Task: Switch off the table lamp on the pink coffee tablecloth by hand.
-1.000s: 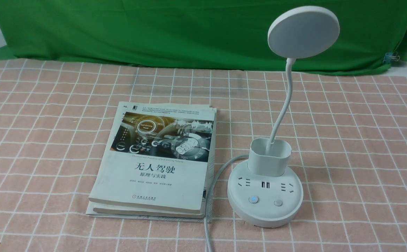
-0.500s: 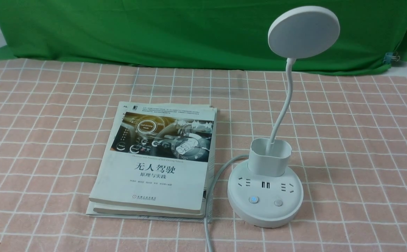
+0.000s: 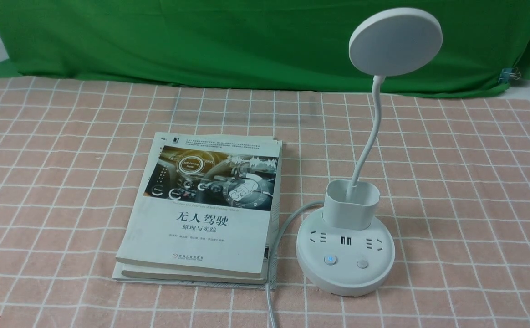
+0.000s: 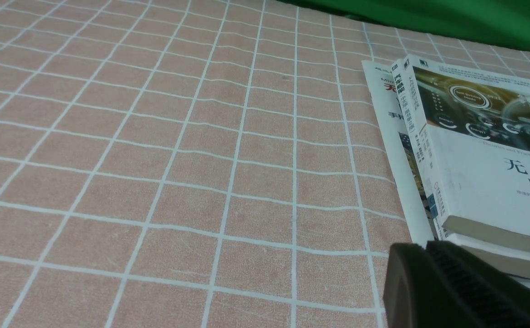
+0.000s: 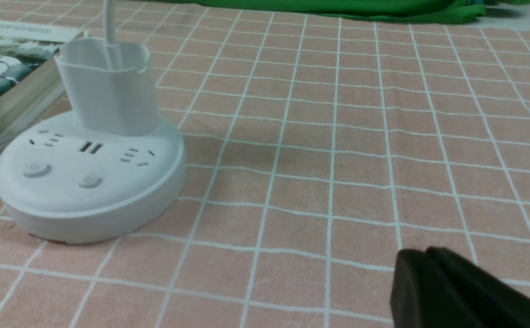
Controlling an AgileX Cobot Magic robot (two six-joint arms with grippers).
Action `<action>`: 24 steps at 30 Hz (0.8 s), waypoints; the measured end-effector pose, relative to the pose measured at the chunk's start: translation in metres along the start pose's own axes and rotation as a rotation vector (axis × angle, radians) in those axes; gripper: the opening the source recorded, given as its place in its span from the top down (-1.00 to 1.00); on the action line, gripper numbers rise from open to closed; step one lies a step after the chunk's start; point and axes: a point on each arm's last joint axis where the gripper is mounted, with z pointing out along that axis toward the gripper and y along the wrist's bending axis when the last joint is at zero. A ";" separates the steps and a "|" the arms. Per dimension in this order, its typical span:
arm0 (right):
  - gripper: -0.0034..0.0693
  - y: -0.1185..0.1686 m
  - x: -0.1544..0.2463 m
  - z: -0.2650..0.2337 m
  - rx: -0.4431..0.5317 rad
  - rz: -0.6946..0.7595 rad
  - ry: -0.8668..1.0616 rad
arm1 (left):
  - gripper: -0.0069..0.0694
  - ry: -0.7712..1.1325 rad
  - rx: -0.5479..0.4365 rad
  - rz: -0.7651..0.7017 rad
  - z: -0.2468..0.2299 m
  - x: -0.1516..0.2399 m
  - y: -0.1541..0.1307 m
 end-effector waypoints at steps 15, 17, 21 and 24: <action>0.63 0.000 0.000 0.000 0.000 0.000 0.000 | 0.80 0.000 0.000 0.000 0.000 0.000 0.000; 0.62 0.000 0.000 0.000 0.000 0.000 0.000 | 0.80 0.000 0.000 0.000 0.000 0.000 0.000; 0.61 0.000 0.000 0.000 0.000 0.000 0.000 | 0.80 0.000 0.000 0.000 0.000 0.000 0.000; 0.59 0.000 0.000 0.000 0.000 0.000 0.000 | 0.80 0.000 0.000 0.000 0.000 0.000 0.000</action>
